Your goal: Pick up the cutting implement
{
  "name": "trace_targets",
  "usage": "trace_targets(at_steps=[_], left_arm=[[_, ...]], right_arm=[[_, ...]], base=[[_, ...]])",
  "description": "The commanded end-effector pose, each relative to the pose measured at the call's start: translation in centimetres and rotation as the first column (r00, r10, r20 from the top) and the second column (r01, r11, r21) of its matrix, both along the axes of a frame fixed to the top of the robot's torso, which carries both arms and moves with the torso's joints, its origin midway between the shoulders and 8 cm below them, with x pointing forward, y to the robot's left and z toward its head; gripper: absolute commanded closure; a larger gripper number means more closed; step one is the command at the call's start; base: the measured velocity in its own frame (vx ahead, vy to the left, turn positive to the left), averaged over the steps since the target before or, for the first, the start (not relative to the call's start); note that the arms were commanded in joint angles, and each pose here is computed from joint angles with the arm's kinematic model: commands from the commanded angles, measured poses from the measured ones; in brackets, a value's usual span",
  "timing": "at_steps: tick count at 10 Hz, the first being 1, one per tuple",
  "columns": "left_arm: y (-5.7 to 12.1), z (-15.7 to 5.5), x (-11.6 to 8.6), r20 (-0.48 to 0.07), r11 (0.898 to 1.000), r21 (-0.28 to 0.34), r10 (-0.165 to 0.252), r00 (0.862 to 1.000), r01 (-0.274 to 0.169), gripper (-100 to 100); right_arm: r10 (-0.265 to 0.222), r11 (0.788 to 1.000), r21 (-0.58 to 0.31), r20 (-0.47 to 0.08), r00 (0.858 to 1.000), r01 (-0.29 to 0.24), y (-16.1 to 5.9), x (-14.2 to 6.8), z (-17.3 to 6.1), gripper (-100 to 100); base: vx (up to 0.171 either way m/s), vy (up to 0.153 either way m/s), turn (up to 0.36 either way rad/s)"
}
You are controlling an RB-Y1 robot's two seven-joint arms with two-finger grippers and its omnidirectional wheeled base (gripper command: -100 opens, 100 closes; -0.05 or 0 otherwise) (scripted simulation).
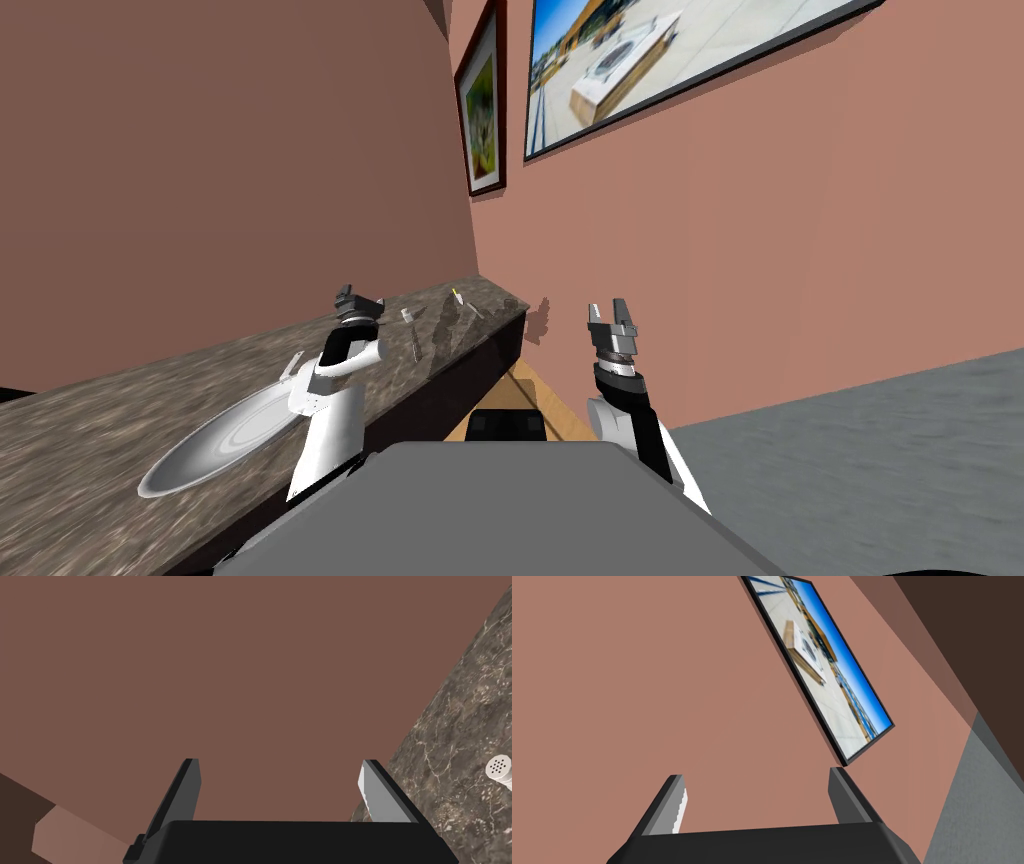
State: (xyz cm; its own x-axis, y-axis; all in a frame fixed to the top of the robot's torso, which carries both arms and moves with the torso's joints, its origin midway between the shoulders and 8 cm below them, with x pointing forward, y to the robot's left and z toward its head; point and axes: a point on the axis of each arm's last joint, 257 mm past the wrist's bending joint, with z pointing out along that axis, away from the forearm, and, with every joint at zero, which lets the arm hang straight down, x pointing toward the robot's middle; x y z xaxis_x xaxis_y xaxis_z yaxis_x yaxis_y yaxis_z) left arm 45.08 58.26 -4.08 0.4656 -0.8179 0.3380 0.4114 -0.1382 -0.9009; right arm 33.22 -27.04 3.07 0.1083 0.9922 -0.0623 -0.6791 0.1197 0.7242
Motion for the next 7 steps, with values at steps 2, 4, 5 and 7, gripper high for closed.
trace_targets(at_steps=[2, 4, 5, 7], left_arm=[[2.5, -0.9, -0.3, -0.010, 0.996, -0.080, 0.050, 0.999, -0.050, -100], [4.4, -1.8, -0.5, -0.017, 0.985, -0.150, 0.087, 0.996, -0.089, -100], [5.8, -2.6, -0.6, -0.019, 0.970, -0.214, 0.116, 0.993, -0.118, -100], [7.4, -3.8, -0.9, -0.028, 0.946, -0.287, 0.150, 0.988, -0.152, -100]], right_arm=[[0.000, 1.000, 0.000, 0.000, 1.000, 0.000, 0.0, 0.0, 0.0, 0], [0.000, 1.000, 0.000, 0.000, 1.000, 0.000, 0.0, 0.0, 0.0, 0], [0.000, 1.000, 0.000, 0.000, 1.000, 0.000, 0.0, 0.0, 0.0, 0], [0.000, 1.000, 0.000, 0.000, 1.000, 0.000, 0.0, 0.0, 0.0, 0]], base=[[0.029, -0.052, 0.056], [0.047, -0.056, 0.053], [0.033, -0.049, 0.080], [0.025, -0.037, 0.051]])
